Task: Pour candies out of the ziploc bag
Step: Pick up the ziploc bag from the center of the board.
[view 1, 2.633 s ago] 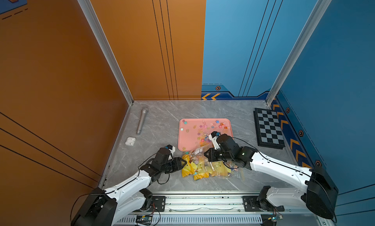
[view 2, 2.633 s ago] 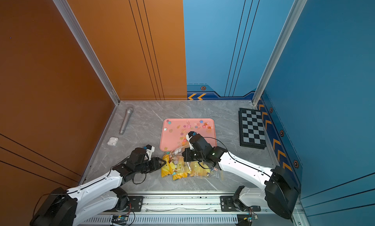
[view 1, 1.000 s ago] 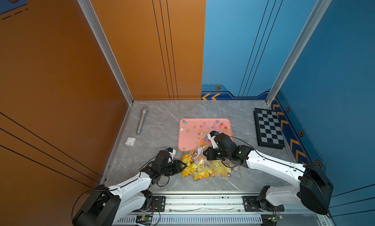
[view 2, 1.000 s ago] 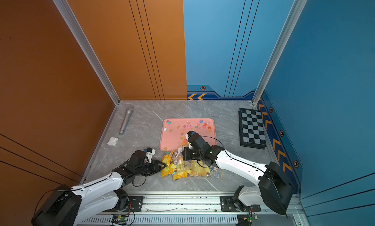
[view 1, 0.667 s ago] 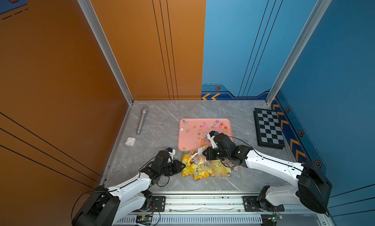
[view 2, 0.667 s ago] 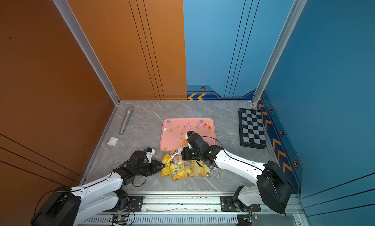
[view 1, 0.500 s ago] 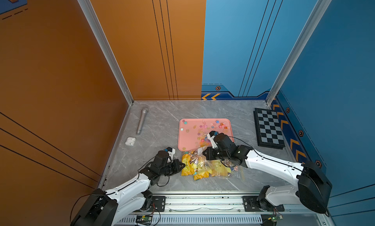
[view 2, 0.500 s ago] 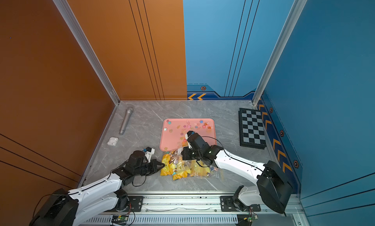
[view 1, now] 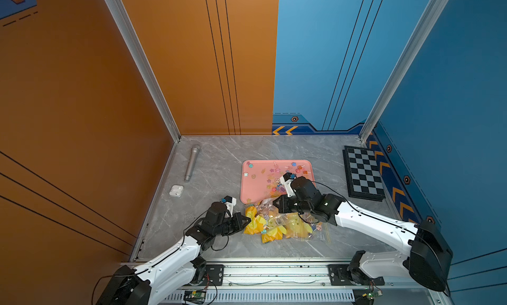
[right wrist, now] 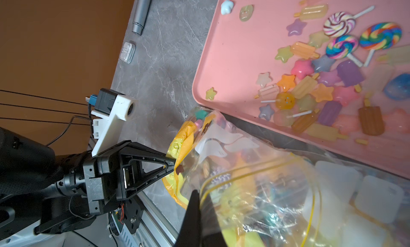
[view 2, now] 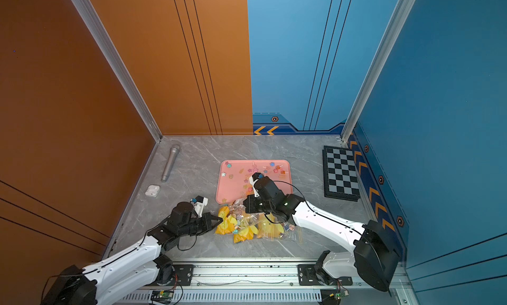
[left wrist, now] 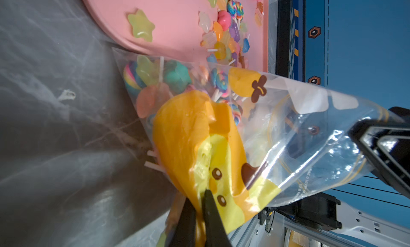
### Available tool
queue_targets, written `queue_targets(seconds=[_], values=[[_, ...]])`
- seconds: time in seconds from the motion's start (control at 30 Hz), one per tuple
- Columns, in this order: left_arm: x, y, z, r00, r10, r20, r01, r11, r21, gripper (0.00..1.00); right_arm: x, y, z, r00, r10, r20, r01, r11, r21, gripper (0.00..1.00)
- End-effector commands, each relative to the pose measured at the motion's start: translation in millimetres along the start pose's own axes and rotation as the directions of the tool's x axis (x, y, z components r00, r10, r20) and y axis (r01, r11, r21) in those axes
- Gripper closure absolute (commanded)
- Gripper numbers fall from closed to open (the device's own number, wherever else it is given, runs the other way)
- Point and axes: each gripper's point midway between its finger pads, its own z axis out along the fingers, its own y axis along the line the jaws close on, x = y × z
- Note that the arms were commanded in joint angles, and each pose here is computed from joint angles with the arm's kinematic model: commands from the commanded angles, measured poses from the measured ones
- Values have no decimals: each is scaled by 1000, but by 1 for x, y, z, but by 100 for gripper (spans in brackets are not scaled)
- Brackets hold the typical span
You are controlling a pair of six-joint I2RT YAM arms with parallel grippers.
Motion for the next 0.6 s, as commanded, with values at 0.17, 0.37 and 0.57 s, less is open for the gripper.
queue_targets(seconds=[0.17,0.37,0.57], values=[[-24,-33,-14,997,44,66,-47,998,45,100,-16,14,-22,998,-37,51,38,999,-26,100],[-35,-36,-15,995,38,91,-42,999,35,100,-26,16,-31,997,-40,63,42,999,-28,100],[-44,-39,-14,994,37,105,-40,999,29,100,-38,19,-40,995,-39,90,42,998,-37,100]])
